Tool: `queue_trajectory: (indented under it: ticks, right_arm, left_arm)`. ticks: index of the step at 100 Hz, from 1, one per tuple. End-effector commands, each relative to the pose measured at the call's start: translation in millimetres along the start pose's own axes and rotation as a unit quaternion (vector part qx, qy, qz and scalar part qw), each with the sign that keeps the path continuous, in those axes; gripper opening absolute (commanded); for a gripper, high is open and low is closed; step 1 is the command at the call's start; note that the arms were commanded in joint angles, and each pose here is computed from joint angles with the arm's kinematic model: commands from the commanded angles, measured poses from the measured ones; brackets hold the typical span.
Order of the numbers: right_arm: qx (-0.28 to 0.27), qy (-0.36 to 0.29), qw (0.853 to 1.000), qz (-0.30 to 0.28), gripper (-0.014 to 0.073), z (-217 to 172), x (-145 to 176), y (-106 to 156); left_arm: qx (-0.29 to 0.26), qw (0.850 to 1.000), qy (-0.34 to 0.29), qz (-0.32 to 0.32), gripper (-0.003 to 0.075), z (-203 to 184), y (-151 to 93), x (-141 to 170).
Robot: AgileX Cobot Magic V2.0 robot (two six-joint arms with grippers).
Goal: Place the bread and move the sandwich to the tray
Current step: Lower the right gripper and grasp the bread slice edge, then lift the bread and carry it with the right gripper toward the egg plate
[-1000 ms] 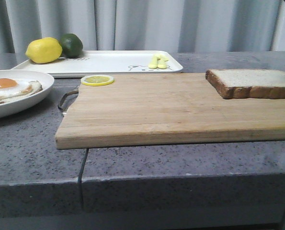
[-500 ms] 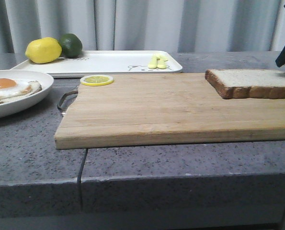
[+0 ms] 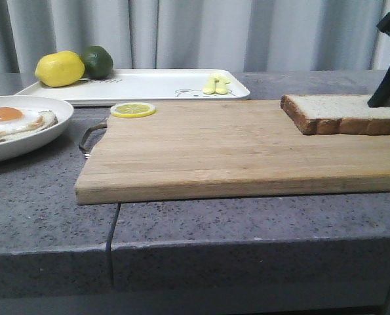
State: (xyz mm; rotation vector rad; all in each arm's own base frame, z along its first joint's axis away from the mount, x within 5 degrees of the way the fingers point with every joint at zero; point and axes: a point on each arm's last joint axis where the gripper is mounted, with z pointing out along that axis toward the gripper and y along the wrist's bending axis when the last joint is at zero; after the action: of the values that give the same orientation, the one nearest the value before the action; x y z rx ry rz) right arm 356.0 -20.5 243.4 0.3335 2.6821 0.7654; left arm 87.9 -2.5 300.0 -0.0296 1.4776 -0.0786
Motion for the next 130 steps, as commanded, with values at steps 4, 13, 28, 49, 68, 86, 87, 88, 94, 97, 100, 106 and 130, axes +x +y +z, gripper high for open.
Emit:
queue_trajectory:
  ticks: [4,13,28,49,68,86,87,88,94,97,100,106,130]
  right_arm:
    - [-0.011,-0.016,1.0,-0.016,-0.0039,-14.5,-2.5,9.3]
    - [-0.011,-0.015,1.0,-0.015,-0.006,-14.5,-2.4,9.3]
    - [-0.023,-0.01,0.999,-0.028,-0.0062,-24.4,-5.5,18.4]
    - [-0.075,-0.076,0.993,-0.058,-0.0062,-66.0,-12.2,54.2]
    - [-0.155,-0.089,0.981,-0.081,-0.0062,-73.7,-8.7,91.1]
    - [-0.198,-0.069,0.971,-0.118,-0.0062,-52.1,9.4,139.2]
    - [-0.198,-0.072,0.97,-0.119,-0.0062,-51.1,9.8,141.2]
    - [-0.2,-0.072,0.97,-0.121,-0.0062,-50.2,10.6,143.4]
    - [-0.214,-0.076,0.965,-0.132,-0.0062,-41.9,18.9,163.5]
    - [-0.222,-0.077,0.963,-0.135,-0.0062,-38.1,22.9,172.7]
    - [-0.234,-0.075,0.96,-0.137,-0.0062,-33.0,28.3,183.6]
    - [-0.251,-0.077,0.956,-0.132,-0.0062,-23.5,35.0,199.4]
    - [-0.3,-0.038,0.947,-0.106,-0.0062,33.2,70.7,249.4]
  left_arm:
    - [0.0,0.998,-0.055,-0.006,-0.002,1.0,-0.5,-19.4]
    - [0.0,0.998,-0.055,-0.006,-0.002,1.0,-0.5,-19.4]
    - [0.0,0.998,-0.055,-0.006,-0.002,1.0,-0.5,-19.4]
    - [0.0,0.998,-0.055,-0.006,-0.002,1.0,-0.5,-19.5]
    - [0.0,0.998,-0.055,-0.006,-0.002,1.0,-0.5,-19.5]
    - [0.0,0.998,-0.055,-0.006,-0.002,1.0,-0.5,-19.5]
    - [0.0,0.998,-0.055,-0.006,-0.002,1.0,-0.5,-19.5]
    - [0.0,0.998,-0.055,-0.006,-0.002,1.0,-0.5,-19.5]
    - [0.0,0.998,-0.055,-0.006,-0.002,1.0,-0.5,-19.5]
    - [0.0,0.998,-0.055,-0.006,-0.002,1.0,-0.5,-19.5]
    - [0.0,0.998,-0.055,-0.006,-0.002,1.0,-0.5,-19.5]
    - [0.0,0.998,-0.055,-0.007,-0.002,1.0,-0.5,-19.5]
    - [-0.001,0.998,-0.055,-0.009,-0.002,1.0,-0.5,-19.5]
